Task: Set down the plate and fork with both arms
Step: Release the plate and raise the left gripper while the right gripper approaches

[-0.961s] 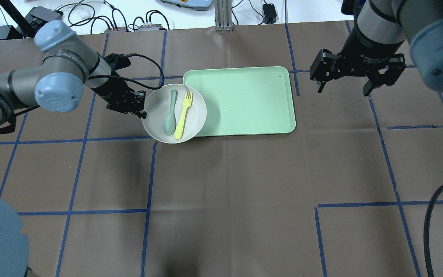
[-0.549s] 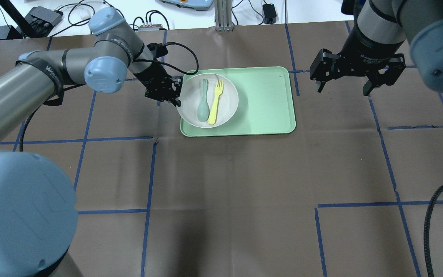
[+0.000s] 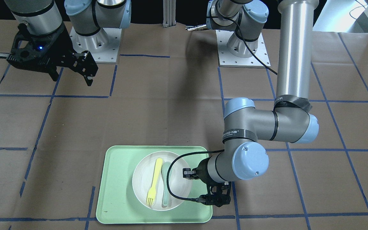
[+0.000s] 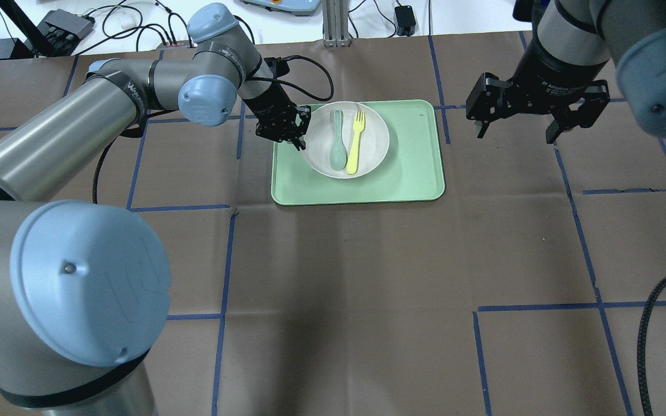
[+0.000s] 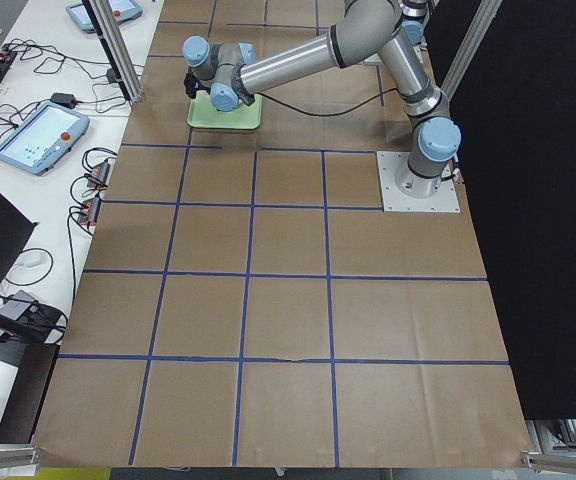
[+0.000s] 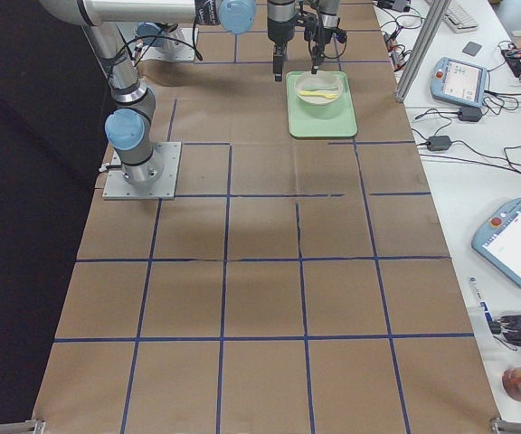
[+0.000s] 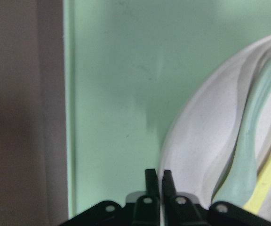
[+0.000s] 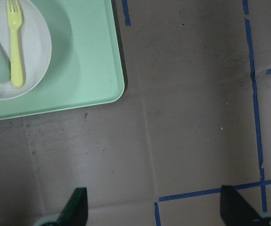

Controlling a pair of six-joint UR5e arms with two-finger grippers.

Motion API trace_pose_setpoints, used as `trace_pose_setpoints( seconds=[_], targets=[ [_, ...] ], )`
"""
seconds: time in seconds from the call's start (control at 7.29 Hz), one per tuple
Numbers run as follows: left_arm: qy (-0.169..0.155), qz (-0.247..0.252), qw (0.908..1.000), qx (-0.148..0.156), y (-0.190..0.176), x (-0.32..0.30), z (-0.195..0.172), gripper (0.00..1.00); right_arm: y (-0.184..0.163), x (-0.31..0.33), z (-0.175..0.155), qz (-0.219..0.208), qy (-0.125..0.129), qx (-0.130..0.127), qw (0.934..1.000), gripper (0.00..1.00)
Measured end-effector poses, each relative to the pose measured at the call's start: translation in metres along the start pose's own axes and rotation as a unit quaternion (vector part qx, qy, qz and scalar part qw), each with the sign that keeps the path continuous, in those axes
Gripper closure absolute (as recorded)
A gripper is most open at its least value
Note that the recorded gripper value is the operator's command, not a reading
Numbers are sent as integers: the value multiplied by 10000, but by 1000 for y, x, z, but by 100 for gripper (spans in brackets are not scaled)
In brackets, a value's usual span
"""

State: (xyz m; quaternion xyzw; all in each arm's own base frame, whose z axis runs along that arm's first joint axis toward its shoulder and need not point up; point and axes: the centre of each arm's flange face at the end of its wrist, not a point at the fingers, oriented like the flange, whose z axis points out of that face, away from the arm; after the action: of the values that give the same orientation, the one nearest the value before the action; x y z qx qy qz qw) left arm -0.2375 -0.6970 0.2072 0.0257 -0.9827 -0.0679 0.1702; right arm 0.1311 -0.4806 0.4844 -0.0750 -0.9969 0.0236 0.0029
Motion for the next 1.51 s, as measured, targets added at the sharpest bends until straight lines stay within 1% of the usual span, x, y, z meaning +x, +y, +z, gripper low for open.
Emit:
trace_pose_setpoints(
  seconds=[0.27, 0.41, 0.69, 0.82, 0.96, 1.1, 1.24, 1.37, 1.51],
  targets=[
    [-29, 10, 10000, -39, -9, 3, 13, 98, 0, 0, 0, -4, 0, 0, 10000, 0],
    [-39, 5, 10000, -58, -10, 2, 17, 92, 0, 0, 0, -5, 0, 0, 10000, 0],
    [-51, -2, 10000, -70, -9, 1, 16, 26, 0, 0, 0, -5, -2, 0, 10000, 0],
    [-89, 5, 9999, -71, -6, 1, 14, 13, 0, 0, 0, -5, -3, 0, 10000, 0],
    [-174, 21, 9998, -72, -3, 0, 13, 4, 0, 0, 0, -5, -3, 0, 10000, 0],
    [-260, 34, 9996, -62, 3, 0, 9, 1, 0, 0, 0, -5, -6, -1, 10000, 0],
    [-332, 42, 9994, -32, 13, 1, -3, 1, 0, 0, 0, -5, -7, -1, 10000, 0],
    [-526, 43, 9986, 10, 31, 3, -28, 1, 0, 0, 0, -5, -6, -2, 10000, 0],
    [-832, 45, 9965, 50, 54, 6, -63, 1, 0, 0, 0, -5, -2, -4, 10000, 0]
  ],
)
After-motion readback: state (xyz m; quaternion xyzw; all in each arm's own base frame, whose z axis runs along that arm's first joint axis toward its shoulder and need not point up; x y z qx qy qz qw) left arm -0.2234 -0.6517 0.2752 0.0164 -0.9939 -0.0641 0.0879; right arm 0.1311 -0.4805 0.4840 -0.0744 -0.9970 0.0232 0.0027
